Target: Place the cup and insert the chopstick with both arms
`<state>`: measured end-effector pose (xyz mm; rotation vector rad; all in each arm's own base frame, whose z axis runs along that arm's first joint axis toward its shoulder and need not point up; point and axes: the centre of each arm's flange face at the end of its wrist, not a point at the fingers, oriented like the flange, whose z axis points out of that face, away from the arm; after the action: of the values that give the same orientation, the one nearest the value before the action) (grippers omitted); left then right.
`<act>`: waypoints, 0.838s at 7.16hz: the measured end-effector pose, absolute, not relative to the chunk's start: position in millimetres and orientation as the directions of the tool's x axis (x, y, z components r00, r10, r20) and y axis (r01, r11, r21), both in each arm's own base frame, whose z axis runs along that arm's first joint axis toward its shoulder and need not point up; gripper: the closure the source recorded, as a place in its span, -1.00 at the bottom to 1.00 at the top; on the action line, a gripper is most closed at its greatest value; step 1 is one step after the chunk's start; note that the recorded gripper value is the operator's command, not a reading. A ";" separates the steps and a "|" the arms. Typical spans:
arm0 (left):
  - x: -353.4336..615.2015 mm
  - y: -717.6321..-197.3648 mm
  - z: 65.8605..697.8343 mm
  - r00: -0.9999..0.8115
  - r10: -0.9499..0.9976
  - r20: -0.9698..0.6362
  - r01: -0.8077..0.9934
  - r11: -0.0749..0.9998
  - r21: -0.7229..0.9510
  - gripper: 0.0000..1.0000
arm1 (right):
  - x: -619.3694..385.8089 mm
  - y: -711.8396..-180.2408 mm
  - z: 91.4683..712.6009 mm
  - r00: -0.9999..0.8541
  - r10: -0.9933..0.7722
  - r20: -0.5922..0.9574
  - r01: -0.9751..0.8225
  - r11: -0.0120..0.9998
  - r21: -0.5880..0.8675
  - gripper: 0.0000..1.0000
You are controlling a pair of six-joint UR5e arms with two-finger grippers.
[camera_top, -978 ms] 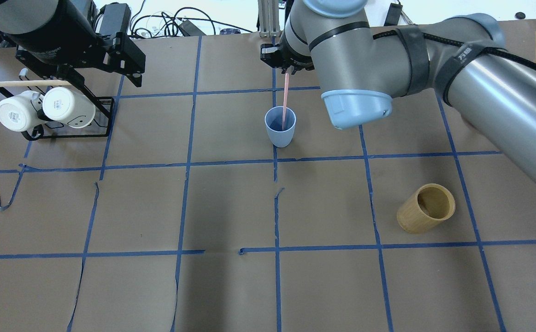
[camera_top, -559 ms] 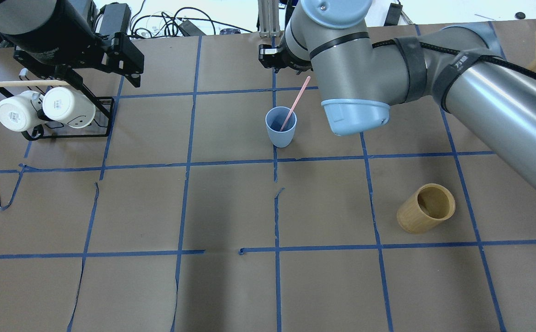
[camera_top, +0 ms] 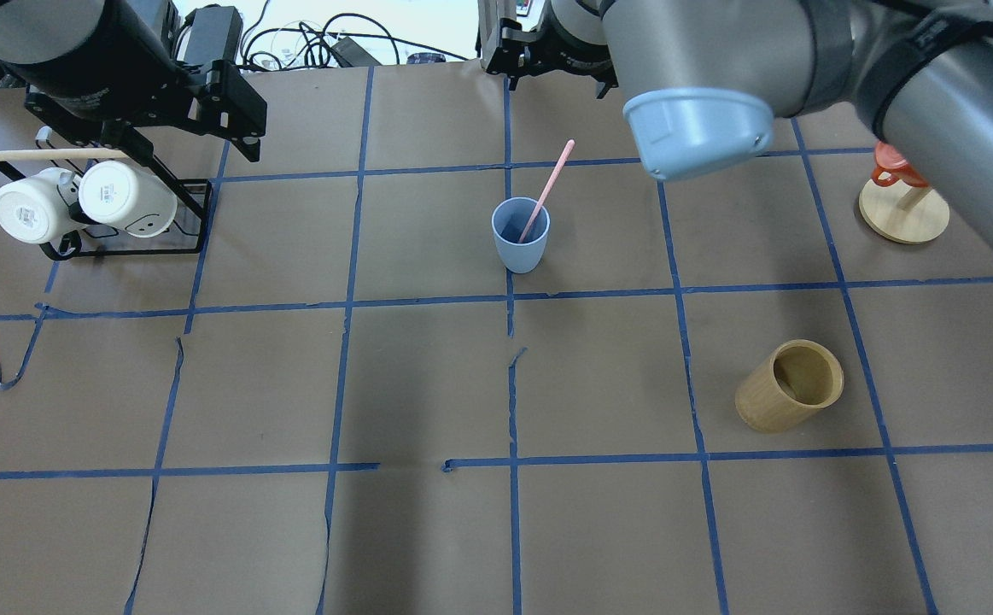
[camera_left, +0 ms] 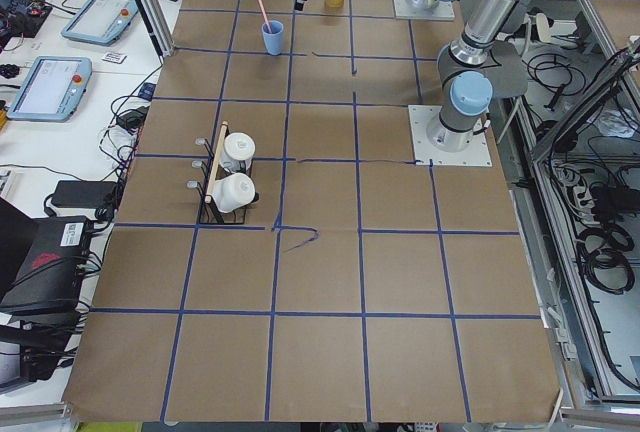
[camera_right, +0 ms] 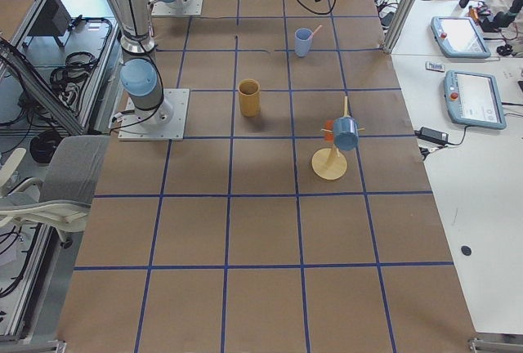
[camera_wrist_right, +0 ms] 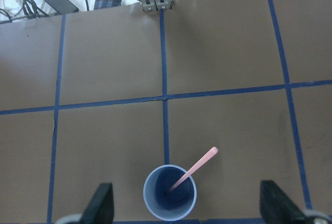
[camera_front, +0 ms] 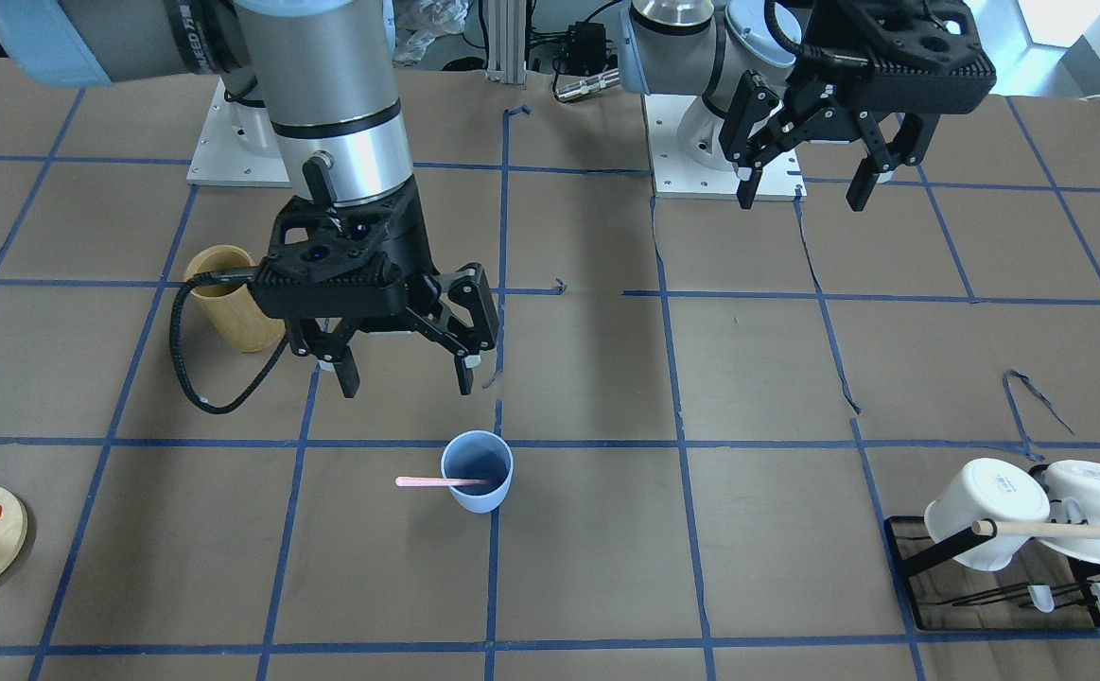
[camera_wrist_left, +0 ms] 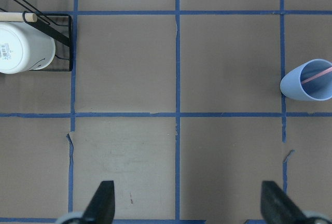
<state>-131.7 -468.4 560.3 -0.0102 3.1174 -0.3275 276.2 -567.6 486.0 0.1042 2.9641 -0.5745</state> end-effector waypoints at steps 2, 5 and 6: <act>-132.0 -469.2 559.8 -1.000 -0.005 -0.004 -0.004 0.978 -0.208 -1.00 | 201.9 -565.0 510.8 -0.999 0.021 -0.045 0.030 0.978 -0.205 -1.00; -129.1 -469.2 561.5 -1.000 -0.004 -0.004 -0.003 0.977 -0.211 -1.00 | 144.1 -519.0 543.9 -0.999 -0.049 -0.012 -0.048 0.992 -0.116 -1.00; -128.8 -469.0 561.8 -1.000 -0.004 -0.005 -0.003 0.977 -0.212 -1.00 | 140.7 -505.7 545.6 -0.998 -0.058 -0.010 -0.057 0.992 -0.116 -1.00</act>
<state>-128.8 -469.0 561.8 -0.0054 3.1188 -0.3343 140.7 -505.7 545.6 -0.0899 3.1216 -0.1809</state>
